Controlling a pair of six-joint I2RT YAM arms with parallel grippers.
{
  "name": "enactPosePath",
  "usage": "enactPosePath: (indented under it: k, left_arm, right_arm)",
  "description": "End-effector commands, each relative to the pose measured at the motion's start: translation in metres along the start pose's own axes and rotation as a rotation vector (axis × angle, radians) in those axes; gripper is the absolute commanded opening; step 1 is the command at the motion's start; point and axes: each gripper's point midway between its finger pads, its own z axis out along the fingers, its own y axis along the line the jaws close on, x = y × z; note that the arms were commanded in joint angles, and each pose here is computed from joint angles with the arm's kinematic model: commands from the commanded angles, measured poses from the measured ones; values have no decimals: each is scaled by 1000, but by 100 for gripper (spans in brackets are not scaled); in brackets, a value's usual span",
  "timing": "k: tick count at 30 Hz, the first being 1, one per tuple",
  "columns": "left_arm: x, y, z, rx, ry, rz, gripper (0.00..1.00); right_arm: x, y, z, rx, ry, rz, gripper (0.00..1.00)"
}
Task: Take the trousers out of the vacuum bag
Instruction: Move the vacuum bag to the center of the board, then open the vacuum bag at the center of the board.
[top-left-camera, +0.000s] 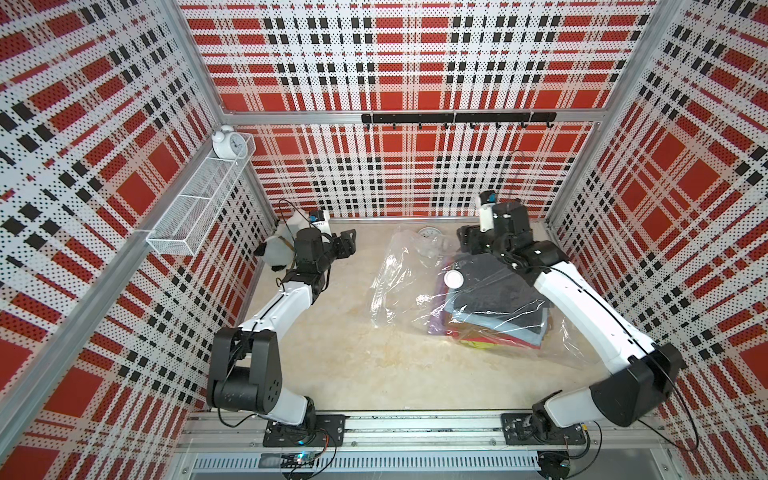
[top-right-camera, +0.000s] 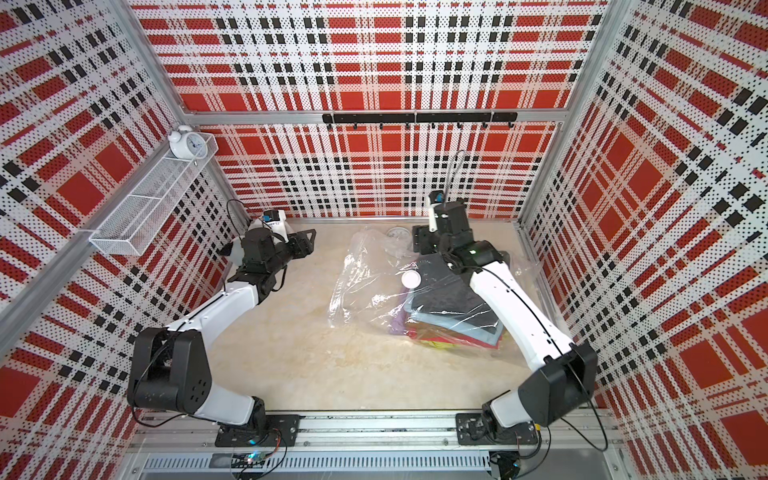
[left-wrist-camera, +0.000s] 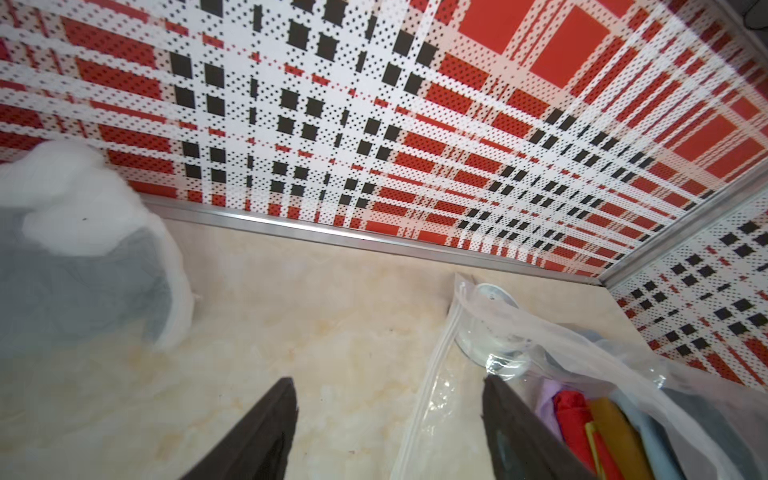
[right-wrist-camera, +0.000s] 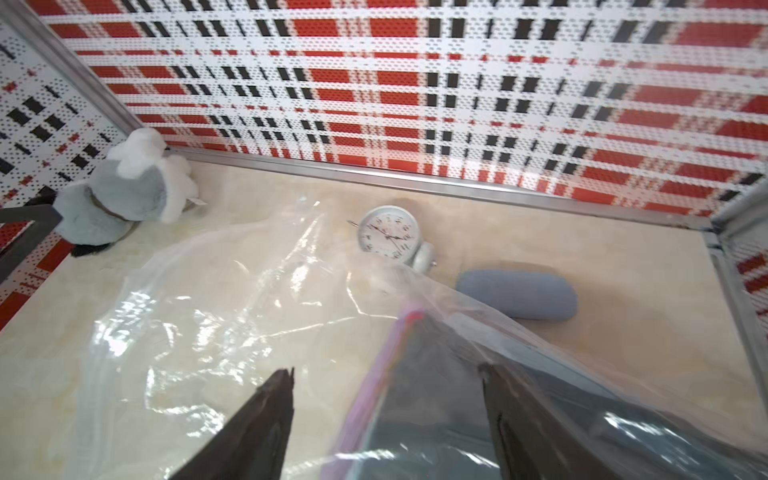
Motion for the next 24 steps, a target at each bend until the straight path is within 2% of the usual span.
enactPosePath:
  k: [1,8,14,24]
  left_arm:
    - [0,13,-9,-73,-7,44,73]
    - [17,32,-13,-131,10,67,74]
    - [27,42,-12,-155,23,73,74]
    - [34,51,-12,-163,29,69,74]
  right_arm:
    - [11,35,27,-16,57,-7,76]
    - [24,101,76,-51,133,-34,77]
    - [23,133,82,-71,138,-55,78]
    - [28,158,85,-94,155,-73,78]
